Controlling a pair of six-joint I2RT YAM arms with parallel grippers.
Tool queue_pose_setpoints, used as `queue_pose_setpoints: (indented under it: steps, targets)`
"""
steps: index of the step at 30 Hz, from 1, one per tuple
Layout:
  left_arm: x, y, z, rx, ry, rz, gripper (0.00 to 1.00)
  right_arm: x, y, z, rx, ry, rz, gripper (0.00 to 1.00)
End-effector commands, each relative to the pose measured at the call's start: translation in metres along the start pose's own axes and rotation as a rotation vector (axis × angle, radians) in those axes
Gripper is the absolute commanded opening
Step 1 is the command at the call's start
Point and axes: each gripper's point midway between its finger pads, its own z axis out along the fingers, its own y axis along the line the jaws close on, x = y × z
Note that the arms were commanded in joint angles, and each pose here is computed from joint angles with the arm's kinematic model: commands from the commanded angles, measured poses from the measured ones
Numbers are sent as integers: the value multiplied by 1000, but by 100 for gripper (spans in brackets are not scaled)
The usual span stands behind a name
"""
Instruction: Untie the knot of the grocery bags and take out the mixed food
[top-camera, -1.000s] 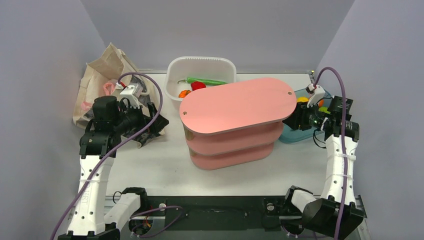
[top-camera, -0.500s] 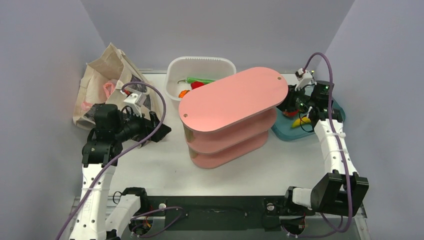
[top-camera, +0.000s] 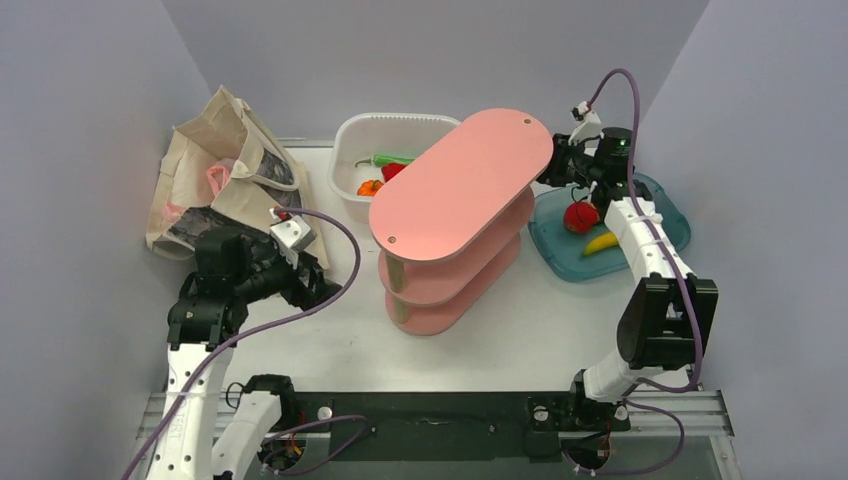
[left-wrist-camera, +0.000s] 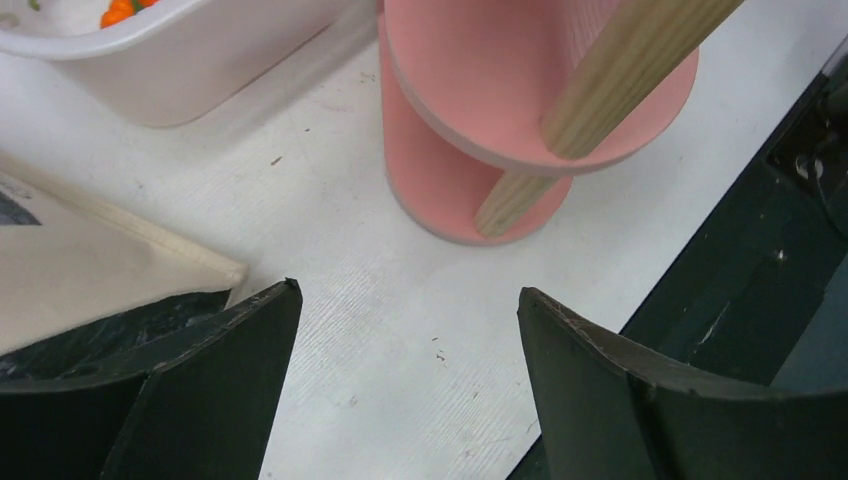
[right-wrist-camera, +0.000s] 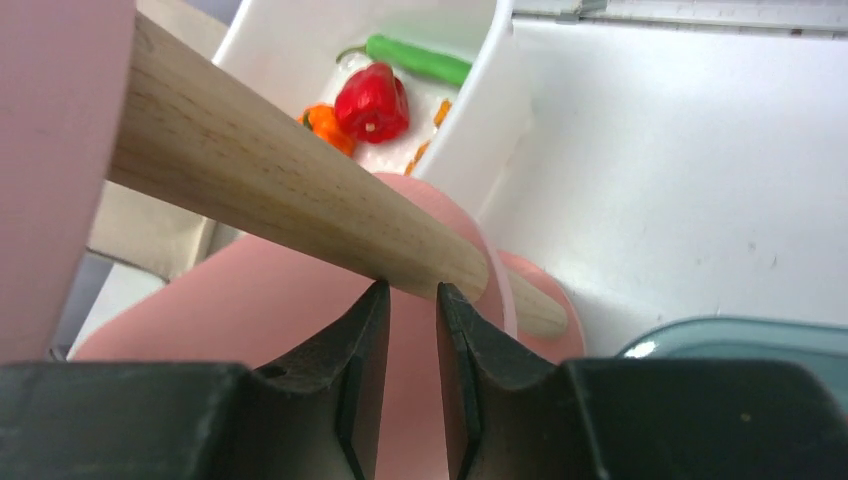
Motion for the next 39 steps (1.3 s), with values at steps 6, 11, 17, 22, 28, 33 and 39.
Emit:
queue_pose_setpoints:
  steps: [6, 11, 17, 22, 28, 33, 39]
  targets:
    - [-5, -33, 39, 280, 48, 251, 68, -85, 1, 4, -3, -230, -103, 21]
    - [-5, -63, 35, 377, 8, 297, 64, -92, -1, -26, 14, -266, -80, 23]
    - [-19, -89, 36, 443, -255, 155, 64, -83, -7, -64, 63, -261, -68, 24]
    - [-18, -89, 54, 436, -282, 132, 59, -62, -9, -87, 122, -193, -82, 25]
    - [-33, -77, 77, 348, -346, 126, 48, -41, -3, -102, 154, -130, -103, 26]
    - [-37, -79, 92, 328, -381, 137, 41, -36, -3, -108, 178, -110, -109, 26]
    - [-42, -89, 104, 356, -400, 138, 32, -37, -8, -116, 220, -98, -143, 26]
